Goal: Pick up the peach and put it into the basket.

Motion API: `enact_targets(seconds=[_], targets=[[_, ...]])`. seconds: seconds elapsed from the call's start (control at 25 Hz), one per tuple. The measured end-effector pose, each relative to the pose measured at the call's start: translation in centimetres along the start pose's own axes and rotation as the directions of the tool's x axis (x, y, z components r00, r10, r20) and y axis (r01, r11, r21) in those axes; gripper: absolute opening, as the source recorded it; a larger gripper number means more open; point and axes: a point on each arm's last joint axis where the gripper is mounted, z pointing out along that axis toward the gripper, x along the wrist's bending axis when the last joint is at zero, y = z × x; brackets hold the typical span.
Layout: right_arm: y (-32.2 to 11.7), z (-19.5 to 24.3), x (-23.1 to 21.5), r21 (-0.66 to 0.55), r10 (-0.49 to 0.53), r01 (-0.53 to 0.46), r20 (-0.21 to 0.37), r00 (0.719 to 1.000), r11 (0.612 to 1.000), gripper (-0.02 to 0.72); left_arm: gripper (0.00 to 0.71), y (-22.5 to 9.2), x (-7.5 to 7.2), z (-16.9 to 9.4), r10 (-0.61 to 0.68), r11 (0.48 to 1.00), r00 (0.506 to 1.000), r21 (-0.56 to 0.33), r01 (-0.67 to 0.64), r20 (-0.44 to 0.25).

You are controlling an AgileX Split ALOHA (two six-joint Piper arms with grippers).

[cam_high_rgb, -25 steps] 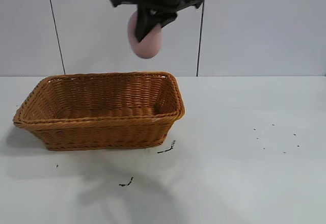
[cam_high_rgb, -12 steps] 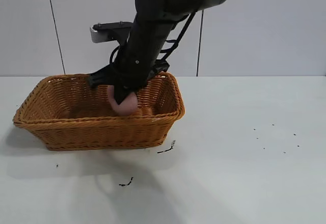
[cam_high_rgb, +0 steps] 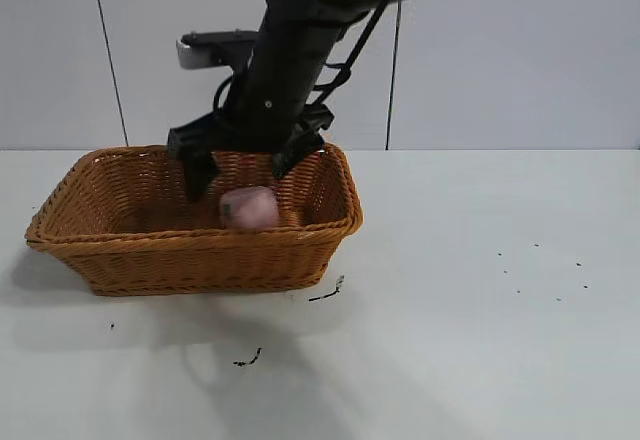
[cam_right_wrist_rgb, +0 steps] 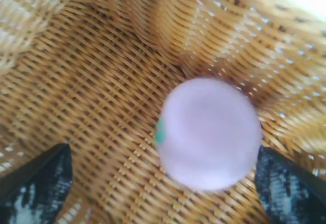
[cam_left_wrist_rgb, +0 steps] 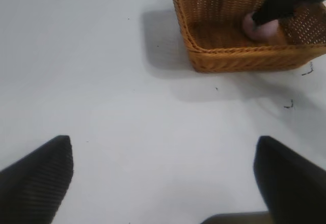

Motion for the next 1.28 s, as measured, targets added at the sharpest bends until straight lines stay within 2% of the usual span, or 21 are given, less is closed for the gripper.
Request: enact_targets(seconds=[0.16, 0.28, 0.44, 0.6, 0.72, 0.88, 1.12, 1.28], targets=[[-0.2, -1.5, -6.2, 0.003, 0.094, -0.094, 0.076, 0.993, 0.996, 0.688, 0.693, 0.0, 0.0, 0.0, 0.0, 1.0, 1.0, 0.0, 0.0, 0.0], [-1.5, -2.5, -11.7, 0.03, 0.177, -0.183, 0.144, 0.974, 0.983, 0.692, 0.693, 0.0, 0.0, 0.0, 0.0, 1.0, 1.0, 0.0, 0.0, 0.0], [-3.7, -4.1, -18.2, 0.046, 0.281, -0.299, 0.232, 0.931, 0.953, 0.695, 0.693, 0.0, 0.0, 0.0, 0.0, 1.0, 1.0, 0.0, 0.0, 0.0], [-5.9, -5.7, -22.4, 0.072, 0.356, -0.39, 0.283, 0.89, 0.918, 0.695, 0.693, 0.0, 0.0, 0.0, 0.0, 1.0, 1.0, 0.0, 0.0, 0.0], [-7.0, -6.3, -23.9, 0.102, 0.386, -0.432, 0.3, 0.872, 0.896, 0.695, 0.693, 0.0, 0.0, 0.0, 0.0, 1.0, 1.0, 0.0, 0.0, 0.0], [-7.6, -6.6, -23.8, 0.157, 0.391, -0.449, 0.298, 0.871, 0.88, 0.695, 0.693, 0.0, 0.0, 0.0, 0.0, 1.0, 1.0, 0.0, 0.0, 0.0], [-7.0, -7.9, -23.5, 0.131, 0.401, -0.453, 0.298, 0.866, 0.882, 0.695, 0.693, 0.0, 0.0, 0.0, 0.0, 1.0, 1.0, 0.0, 0.0, 0.0], [-6.4, -10.5, -22.7, 0.094, 0.41, -0.454, 0.3, 0.861, 0.886, 0.695, 0.693, 0.0, 0.0, 0.0, 0.0, 1.0, 1.0, 0.0, 0.0, 0.0]])
